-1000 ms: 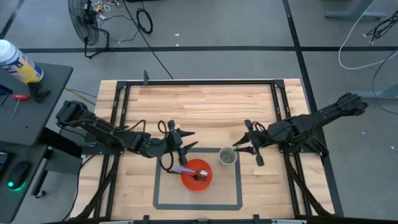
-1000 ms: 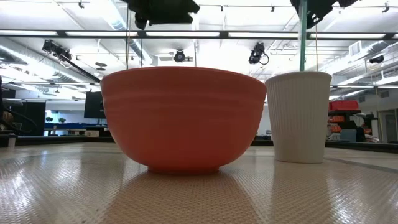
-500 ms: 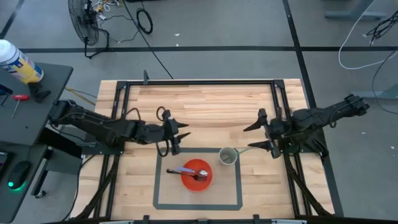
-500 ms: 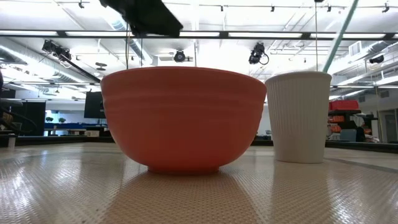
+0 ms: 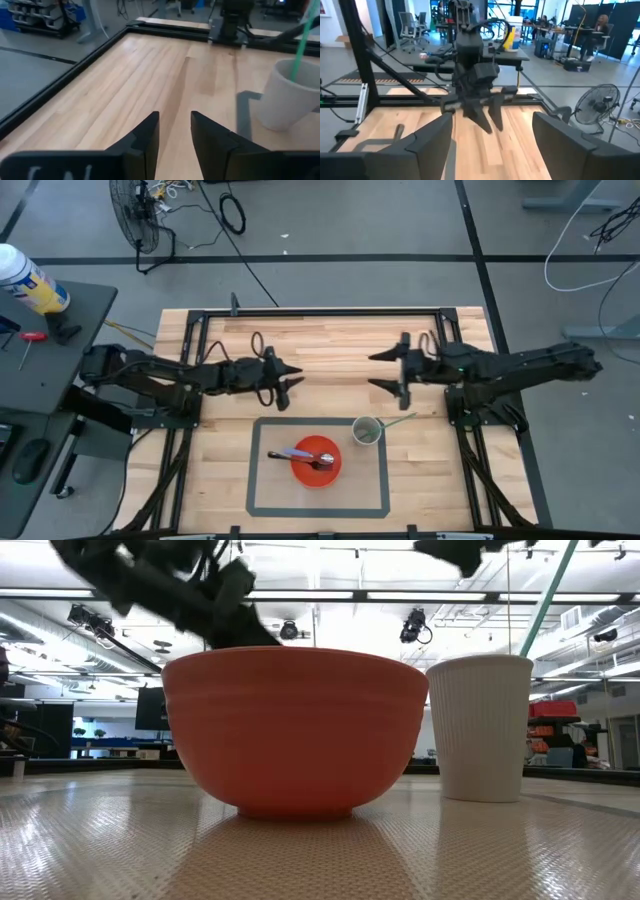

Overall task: Pick & Place Utensil
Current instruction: Return to Home Position

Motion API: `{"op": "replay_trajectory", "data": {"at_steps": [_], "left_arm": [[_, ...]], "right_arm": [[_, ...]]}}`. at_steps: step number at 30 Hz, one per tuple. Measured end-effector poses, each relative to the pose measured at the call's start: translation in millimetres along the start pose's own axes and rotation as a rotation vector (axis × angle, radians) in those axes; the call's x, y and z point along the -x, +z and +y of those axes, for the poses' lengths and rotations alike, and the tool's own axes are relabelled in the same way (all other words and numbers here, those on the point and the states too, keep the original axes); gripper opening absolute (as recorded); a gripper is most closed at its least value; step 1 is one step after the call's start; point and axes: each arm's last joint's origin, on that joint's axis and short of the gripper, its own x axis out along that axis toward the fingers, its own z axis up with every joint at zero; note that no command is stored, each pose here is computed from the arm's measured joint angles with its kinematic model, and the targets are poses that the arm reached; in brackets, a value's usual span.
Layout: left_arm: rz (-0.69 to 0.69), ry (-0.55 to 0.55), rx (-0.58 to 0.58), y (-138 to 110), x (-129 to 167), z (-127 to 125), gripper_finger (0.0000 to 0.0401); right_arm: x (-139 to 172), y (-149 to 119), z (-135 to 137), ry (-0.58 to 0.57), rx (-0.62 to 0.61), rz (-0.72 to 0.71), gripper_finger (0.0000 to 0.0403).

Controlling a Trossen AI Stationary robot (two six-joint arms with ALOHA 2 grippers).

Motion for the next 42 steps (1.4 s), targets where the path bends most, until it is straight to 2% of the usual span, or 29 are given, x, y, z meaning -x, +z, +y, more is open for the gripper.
{"op": "replay_trajectory", "data": {"at_steps": [4,7,11,16,19,25,28,35,37,42], "left_arm": [[-0.029,-0.009,-0.008,-19.7,5.8,15.8,0.0105],[-0.039,-0.001,-0.020,-24.2,15.5,28.0,0.0097],[-0.077,0.016,-0.009,-17.3,36.8,41.9,0.0084],[-0.081,0.046,-0.014,-9.1,68.2,51.5,0.0071],[-0.107,0.026,-0.006,-4.5,84.1,52.4,0.0064],[-0.182,-0.012,-0.004,2.4,111.9,53.3,0.0052],[-0.182,0.013,0.000,1.0,122.2,54.9,0.0048],[-0.168,0.065,0.011,-3.2,135.1,57.6,0.0046],[-0.174,0.017,0.050,-3.6,138.9,56.7,0.0046],[-0.189,-0.113,0.036,-7.0,154.7,54.3,0.0045]], "right_arm": [[-20.3,-3.9,-4.7,0.001,0.025,-0.035,0.0264],[-19.8,-0.1,-6.6,-0.025,0.063,-0.072,0.0248],[-2.6,9.8,-8.3,-0.026,0.077,-0.109,0.0224],[27.9,16.0,-6.5,0.043,0.053,-0.099,0.0198],[41.8,15.1,-5.2,0.072,0.032,-0.122,0.0185],[60.1,-17.0,-5.7,0.081,0.013,-0.203,0.0153],[76.7,-28.6,-8.2,0.080,-0.028,-0.258,0.0133],[107.8,-60.7,-11.4,0.088,-0.072,-0.281,0.0090],[108.3,-77.1,-10.8,0.091,-0.094,-0.275,0.0079],[107.6,-105.0,-8.8,0.126,-0.179,-0.284,0.0051]]}}
